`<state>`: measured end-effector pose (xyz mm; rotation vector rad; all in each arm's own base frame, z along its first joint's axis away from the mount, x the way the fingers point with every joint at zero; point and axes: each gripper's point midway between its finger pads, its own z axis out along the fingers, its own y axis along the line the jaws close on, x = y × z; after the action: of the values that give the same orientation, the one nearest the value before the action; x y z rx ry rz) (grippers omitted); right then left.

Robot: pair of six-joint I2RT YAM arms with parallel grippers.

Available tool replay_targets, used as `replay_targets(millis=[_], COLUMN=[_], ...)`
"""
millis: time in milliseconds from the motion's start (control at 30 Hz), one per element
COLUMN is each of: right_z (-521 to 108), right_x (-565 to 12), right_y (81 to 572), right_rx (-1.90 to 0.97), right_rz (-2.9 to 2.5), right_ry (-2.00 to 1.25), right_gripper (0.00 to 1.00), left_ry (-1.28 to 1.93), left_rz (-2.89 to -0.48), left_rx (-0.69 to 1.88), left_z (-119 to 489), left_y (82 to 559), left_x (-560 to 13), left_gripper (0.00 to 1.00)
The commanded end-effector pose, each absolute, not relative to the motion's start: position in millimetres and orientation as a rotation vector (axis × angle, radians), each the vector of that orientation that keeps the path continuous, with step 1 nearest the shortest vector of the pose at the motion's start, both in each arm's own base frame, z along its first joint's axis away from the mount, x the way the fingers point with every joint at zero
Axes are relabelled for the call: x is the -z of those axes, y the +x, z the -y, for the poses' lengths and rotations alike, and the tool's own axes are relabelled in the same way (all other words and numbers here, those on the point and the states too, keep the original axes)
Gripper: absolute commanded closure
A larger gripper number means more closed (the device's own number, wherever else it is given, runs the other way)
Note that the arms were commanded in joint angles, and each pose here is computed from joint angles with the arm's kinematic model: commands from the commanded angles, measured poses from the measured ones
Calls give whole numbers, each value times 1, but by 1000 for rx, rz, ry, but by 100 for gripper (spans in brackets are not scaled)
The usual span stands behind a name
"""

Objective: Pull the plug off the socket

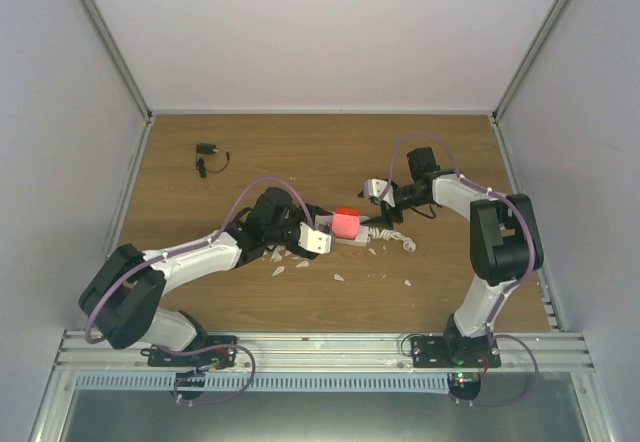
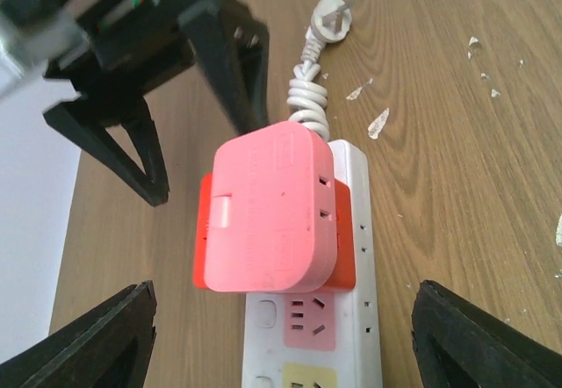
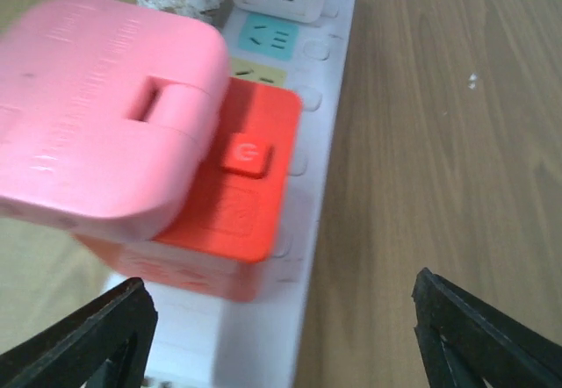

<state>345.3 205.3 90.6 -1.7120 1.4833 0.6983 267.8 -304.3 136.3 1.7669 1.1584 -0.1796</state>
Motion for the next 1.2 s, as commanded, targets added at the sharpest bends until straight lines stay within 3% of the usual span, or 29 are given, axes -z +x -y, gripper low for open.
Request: replay_targets(millis=[0,200,500,733,1167], right_z=[-202,-200,-206,-205,-214], right_x=[-106,-105,-99,-94,-122], right_y=[318,301,308,310,319], right_rx=[-754,-771,-769,-763,-813], right_rz=[-1441,-1454,-1474,-1499,-1543], right_ry=[-1674,-1634,-1586,-1574,-1504], right_gripper=[16,1,0,1,0], left_ry=[1740,1734,1695,1725,1757], left_rz=[-1056,-1028,-981,-960,-1123], left_rx=[136,85,31,141,293], left_z=[315,325,340,347,352], left_y=[280,296,316,304,319], left_x=[-150,-143,-151,-164,-162], left_gripper=[21,21,22,40,56])
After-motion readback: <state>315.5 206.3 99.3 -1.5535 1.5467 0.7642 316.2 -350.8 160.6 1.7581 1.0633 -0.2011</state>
